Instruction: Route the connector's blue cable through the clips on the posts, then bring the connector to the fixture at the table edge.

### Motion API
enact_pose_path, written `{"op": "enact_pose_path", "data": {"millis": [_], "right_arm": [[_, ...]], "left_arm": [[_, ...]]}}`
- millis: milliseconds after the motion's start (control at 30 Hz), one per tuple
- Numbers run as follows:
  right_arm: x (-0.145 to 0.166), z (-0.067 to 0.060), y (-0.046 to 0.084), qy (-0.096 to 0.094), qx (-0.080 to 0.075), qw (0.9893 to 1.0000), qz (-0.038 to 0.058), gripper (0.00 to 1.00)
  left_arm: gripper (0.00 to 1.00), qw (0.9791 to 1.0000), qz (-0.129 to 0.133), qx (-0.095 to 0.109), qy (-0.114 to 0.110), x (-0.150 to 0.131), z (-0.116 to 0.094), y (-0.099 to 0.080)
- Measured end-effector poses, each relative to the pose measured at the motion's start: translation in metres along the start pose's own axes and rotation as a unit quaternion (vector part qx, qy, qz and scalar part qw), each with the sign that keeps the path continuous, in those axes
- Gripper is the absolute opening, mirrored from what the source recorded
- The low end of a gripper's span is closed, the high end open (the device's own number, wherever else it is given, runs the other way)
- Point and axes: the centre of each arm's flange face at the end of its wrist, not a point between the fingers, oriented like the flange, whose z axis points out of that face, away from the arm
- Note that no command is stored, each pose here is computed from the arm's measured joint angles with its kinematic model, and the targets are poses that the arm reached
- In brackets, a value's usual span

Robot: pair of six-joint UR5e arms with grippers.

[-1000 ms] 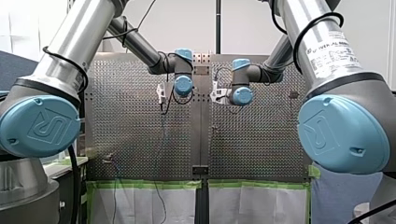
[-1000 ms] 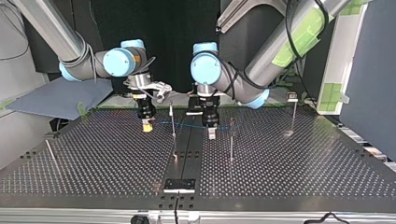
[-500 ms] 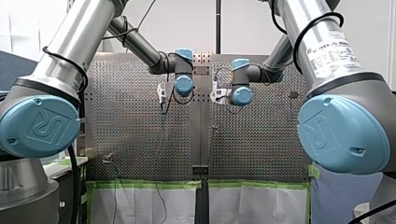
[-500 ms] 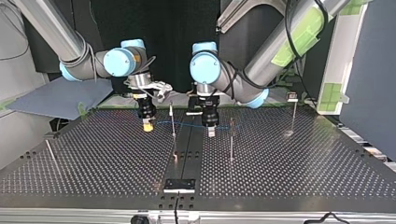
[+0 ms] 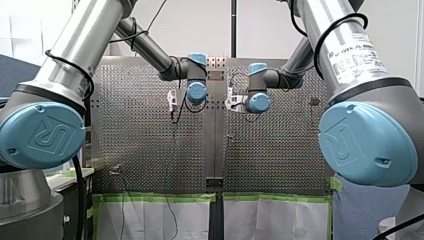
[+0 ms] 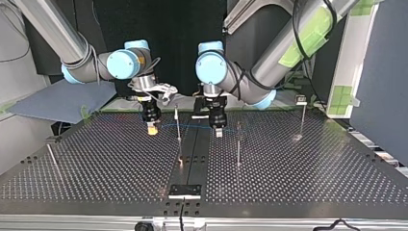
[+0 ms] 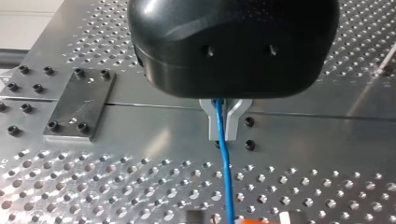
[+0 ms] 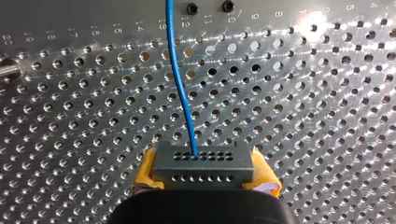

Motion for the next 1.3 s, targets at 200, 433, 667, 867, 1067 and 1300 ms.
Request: {"op": "enact_pose_path", "data": {"millis": [200,433,667,867,1067,1300], "right_arm": [[-0.002,-0.002,0.001,-0.009,-0.002,1.0,-0.0009,0.0],[-0.01,-0.008,0.002,-0.022,-0.006,0.9997,-0.0022,0.0],[-0.021,-0.015,0.004,-0.037,-0.011,0.9992,-0.0044,0.0],[-0.03,-0.023,0.006,-0.052,-0.02,0.9984,-0.0073,0.0],[-0.043,-0.034,0.008,-0.067,-0.028,0.9973,-0.01,0.0],[-0.049,-0.039,0.005,-0.074,-0.029,0.9968,-0.0116,0.0]], "left_arm": [[0.08,1.0,0.0,0.006,0.0,0.011,-0.007,0.0],[0.1,0.9999,0.002,0.012,0.001,0.018,-0.013,-0.002],[0.1,0.9998,0.005,0.02,0.005,0.034,-0.025,-0.001],[0.02,0.9997,0.007,0.024,0.009,0.046,-0.034,0.001],[0.02,0.9996,0.006,0.026,0.009,0.05,-0.039,0.0],[0.02,0.9996,0.006,0.028,0.009,0.053,-0.043,-0.001]]}}
